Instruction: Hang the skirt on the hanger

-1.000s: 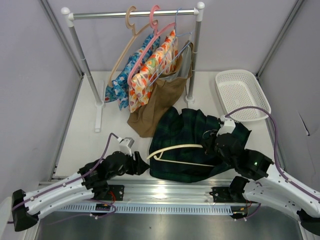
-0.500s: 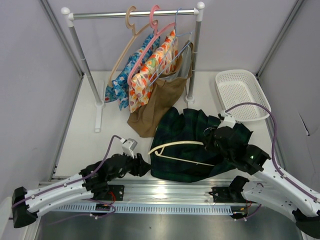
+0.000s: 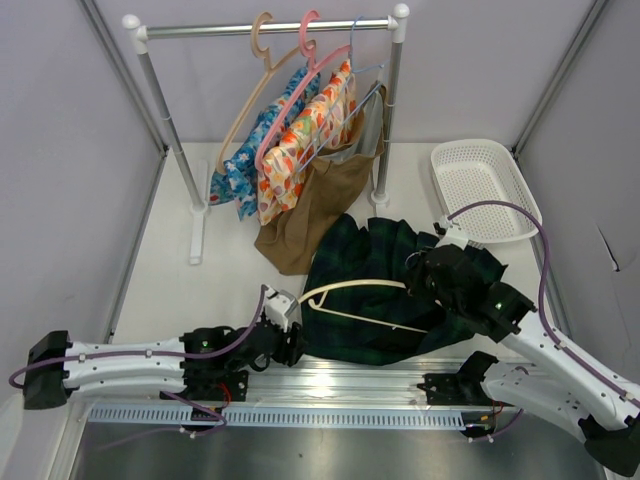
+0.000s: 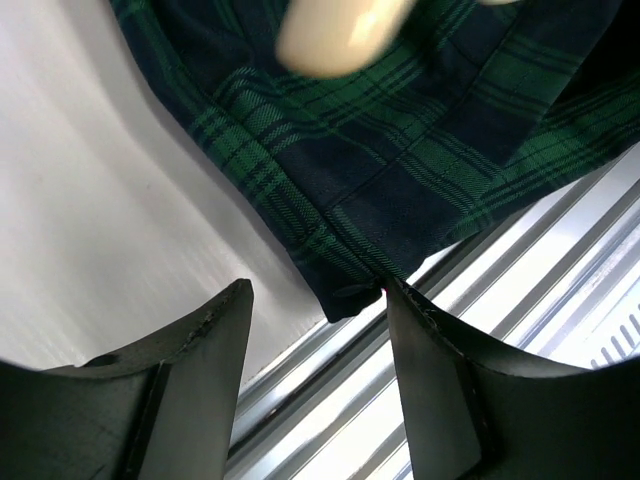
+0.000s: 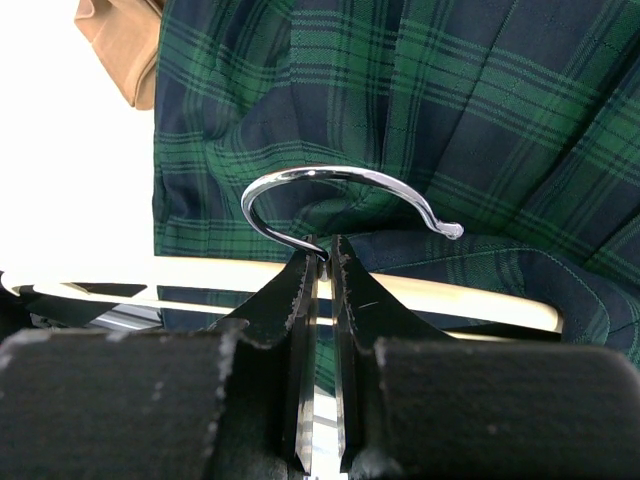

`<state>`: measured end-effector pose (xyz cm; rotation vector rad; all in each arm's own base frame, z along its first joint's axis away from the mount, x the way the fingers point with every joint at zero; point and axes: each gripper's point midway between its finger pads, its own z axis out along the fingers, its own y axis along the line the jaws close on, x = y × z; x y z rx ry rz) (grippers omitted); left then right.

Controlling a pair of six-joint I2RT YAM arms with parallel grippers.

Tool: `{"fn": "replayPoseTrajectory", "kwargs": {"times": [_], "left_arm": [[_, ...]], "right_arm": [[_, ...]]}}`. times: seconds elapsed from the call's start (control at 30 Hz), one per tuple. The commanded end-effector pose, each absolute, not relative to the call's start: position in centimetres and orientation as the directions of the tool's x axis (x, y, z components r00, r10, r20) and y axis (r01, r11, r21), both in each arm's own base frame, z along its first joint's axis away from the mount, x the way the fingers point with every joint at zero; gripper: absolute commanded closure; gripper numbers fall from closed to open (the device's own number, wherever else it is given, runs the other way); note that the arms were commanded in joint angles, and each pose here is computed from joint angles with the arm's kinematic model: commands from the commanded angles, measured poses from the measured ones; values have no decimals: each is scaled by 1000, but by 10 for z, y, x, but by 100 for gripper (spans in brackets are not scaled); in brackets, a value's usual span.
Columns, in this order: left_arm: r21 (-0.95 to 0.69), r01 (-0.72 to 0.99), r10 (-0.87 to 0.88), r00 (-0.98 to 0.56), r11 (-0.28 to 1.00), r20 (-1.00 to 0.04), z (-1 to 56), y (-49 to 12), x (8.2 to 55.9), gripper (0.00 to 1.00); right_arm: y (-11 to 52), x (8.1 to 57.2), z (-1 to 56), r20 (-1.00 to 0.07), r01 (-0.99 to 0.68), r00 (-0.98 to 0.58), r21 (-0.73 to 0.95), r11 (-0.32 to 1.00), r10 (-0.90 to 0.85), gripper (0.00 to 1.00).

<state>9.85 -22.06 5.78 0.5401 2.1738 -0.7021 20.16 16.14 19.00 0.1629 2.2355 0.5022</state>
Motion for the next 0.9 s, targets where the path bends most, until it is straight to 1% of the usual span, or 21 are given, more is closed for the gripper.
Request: {"fn": "replayPoseTrajectory", "kwargs": {"times": [0.0, 0.27, 0.47, 0.7, 0.87], "left_arm": [[-312, 599, 80, -536, 738, -840, 93, -238, 108, 38], [-267, 652, 148, -509, 709, -848, 91, -247, 97, 37], [-235, 646, 180, -508, 726, -842, 86, -247, 96, 37], [-146, 604, 233, -503, 783, -832, 72, -242, 103, 38], [-116, 552, 199, -478, 826, -855, 76, -238, 114, 38]], "right_arm": [[169, 206, 214, -701, -62, -633, 469, 881, 328, 100], [169, 205, 211, -696, -62, -639, 472, 879, 329, 100], [169, 205, 211, -694, -62, -639, 475, 878, 331, 100], [169, 204, 211, -693, -62, -639, 479, 876, 334, 100], [168, 204, 211, -693, -64, -640, 478, 876, 331, 100]]}}
